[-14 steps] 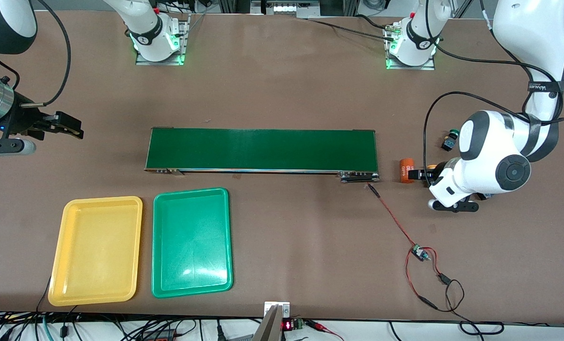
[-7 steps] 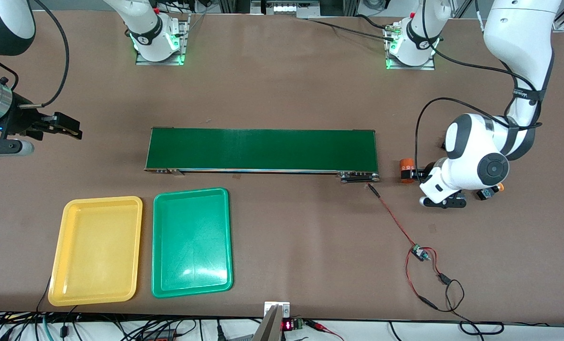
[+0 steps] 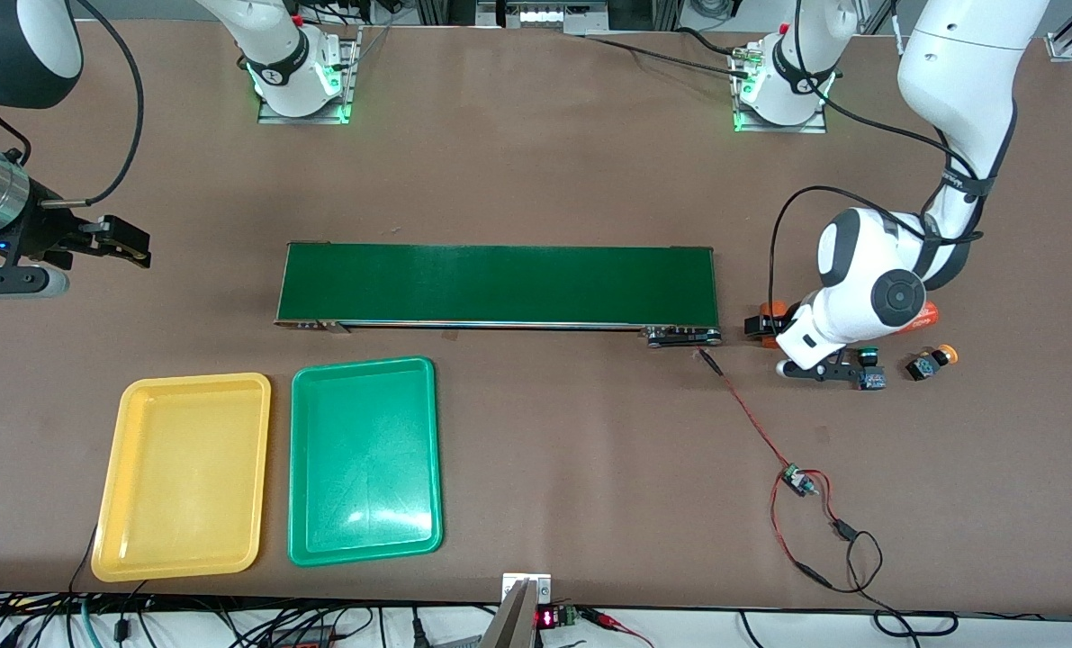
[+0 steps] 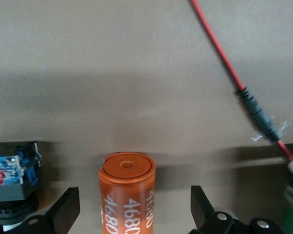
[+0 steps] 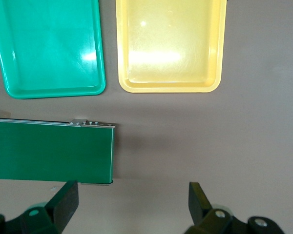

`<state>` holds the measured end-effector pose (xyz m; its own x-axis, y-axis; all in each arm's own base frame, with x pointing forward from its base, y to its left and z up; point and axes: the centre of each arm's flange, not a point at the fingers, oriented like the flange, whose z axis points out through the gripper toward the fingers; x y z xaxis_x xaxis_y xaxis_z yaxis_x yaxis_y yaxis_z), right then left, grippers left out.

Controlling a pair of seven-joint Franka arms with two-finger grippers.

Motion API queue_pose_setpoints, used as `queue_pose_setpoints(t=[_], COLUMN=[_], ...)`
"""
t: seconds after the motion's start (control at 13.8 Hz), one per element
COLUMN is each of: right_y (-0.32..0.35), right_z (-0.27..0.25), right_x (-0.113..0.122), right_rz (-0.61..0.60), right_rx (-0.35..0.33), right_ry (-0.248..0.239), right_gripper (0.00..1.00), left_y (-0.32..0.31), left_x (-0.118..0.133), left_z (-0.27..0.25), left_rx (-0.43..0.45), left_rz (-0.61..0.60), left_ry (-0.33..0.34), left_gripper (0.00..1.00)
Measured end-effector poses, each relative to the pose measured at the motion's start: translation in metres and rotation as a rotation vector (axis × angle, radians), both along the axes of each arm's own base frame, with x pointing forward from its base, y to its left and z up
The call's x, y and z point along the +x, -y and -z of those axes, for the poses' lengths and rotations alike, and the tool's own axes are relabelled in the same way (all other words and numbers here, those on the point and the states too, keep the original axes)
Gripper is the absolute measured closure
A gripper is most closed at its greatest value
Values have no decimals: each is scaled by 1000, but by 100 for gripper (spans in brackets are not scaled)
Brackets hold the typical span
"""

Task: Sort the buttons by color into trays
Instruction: 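Grasp the orange battery with the left gripper and lift it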

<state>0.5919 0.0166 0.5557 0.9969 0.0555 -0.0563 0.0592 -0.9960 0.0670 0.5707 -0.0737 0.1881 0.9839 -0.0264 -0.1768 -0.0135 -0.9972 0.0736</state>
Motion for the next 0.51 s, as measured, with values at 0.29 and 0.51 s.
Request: queue_pose_setpoints(t=[0.29,0.51], right_y=[0,0], right_z=[0,0], right_x=[0,0], right_rz=[0,0], right_rx=[-1,-1], right_ry=[0,0], right_gripper=[0,0], left_y=[-2,-10], left_x=[0,-1], left_z=[0,2], left_rx=[-1,-2], left_rz=[3,-4], left_ry=[1,-5], left_gripper=[4,8])
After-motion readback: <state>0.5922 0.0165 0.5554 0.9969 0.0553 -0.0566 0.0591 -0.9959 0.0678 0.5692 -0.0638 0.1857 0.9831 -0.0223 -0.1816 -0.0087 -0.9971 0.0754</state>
